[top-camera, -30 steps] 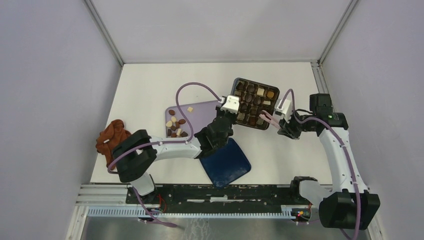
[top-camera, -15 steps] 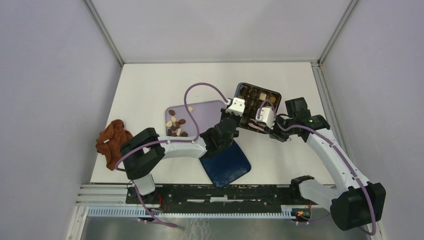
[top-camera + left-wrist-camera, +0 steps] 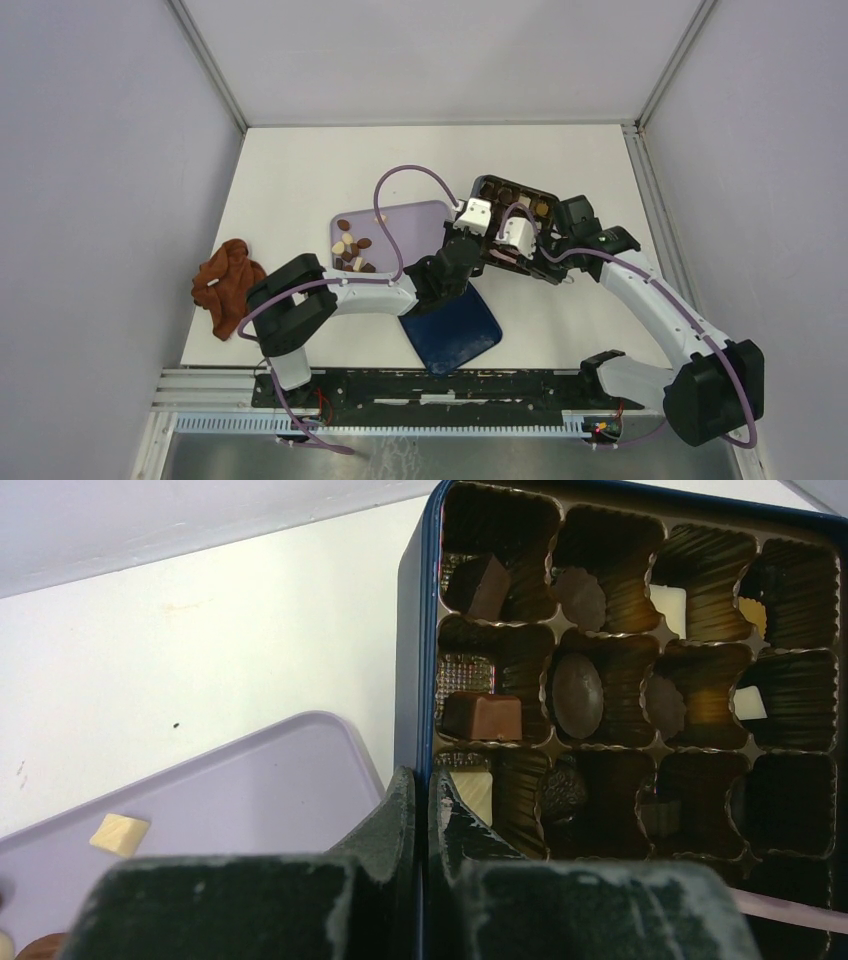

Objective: Pack the chocolate
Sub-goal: Adjust the packing box at the center of the board, then pick up the fake chocolate from the plate.

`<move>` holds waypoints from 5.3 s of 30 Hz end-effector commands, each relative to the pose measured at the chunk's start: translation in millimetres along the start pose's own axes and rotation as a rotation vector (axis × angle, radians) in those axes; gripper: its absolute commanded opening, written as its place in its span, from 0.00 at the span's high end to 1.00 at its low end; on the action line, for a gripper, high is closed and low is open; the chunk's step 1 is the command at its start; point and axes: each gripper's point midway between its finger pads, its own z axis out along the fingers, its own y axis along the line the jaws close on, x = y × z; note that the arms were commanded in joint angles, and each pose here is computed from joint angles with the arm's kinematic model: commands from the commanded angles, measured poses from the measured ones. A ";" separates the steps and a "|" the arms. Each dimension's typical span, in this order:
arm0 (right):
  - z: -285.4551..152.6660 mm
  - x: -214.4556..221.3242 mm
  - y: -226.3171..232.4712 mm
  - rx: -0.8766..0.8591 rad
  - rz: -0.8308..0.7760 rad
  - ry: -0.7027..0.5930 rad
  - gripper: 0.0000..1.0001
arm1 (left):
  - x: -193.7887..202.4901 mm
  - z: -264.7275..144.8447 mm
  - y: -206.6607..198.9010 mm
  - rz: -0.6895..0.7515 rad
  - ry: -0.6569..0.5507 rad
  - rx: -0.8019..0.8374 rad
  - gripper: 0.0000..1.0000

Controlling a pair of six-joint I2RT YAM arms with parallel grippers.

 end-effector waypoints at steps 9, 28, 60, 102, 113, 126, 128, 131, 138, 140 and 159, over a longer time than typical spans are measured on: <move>7.4 0.0 0.6 0.007 0.010 0.023 0.80 | -62.6 1.2 -7.4 -0.283 -0.143 -0.021 0.98; 16.0 1.1 -4.2 0.028 0.021 0.055 0.62 | -58.7 -0.5 -7.1 -0.309 -0.131 -0.018 0.98; -88.4 -29.8 -79.9 0.160 0.177 -0.291 0.62 | -49.8 -9.5 -5.4 -0.320 -0.131 0.041 0.98; -75.1 -18.8 -70.1 0.046 0.224 -0.306 0.63 | 65.0 69.4 -58.0 -0.393 0.471 0.193 0.98; -64.8 -22.0 -62.5 0.025 0.206 -0.275 0.63 | -15.4 46.7 -31.0 -0.444 0.336 0.205 0.45; -10.3 -96.3 -19.7 -0.077 -0.026 -0.183 0.62 | -120.2 -59.4 168.4 -0.289 0.155 0.053 0.23; 11.2 -112.0 1.2 -0.128 -0.105 -0.142 0.62 | -129.2 -78.2 194.1 -0.229 0.146 0.013 0.19; 37.9 -131.0 22.2 -0.169 -0.202 -0.078 0.62 | -123.4 -103.1 223.2 -0.137 0.144 -0.064 0.14; 91.5 -180.7 47.7 -0.195 -0.380 0.041 0.61 | -84.0 -150.1 297.8 -0.060 0.079 -0.395 0.00; 105.4 -193.6 48.0 -0.182 -0.411 0.064 0.60 | -86.6 -159.3 305.4 -0.079 0.051 -0.425 0.00; 165.4 -213.1 77.1 -0.221 -0.471 0.158 0.56 | -90.2 -173.9 326.7 -0.122 0.001 -0.495 0.00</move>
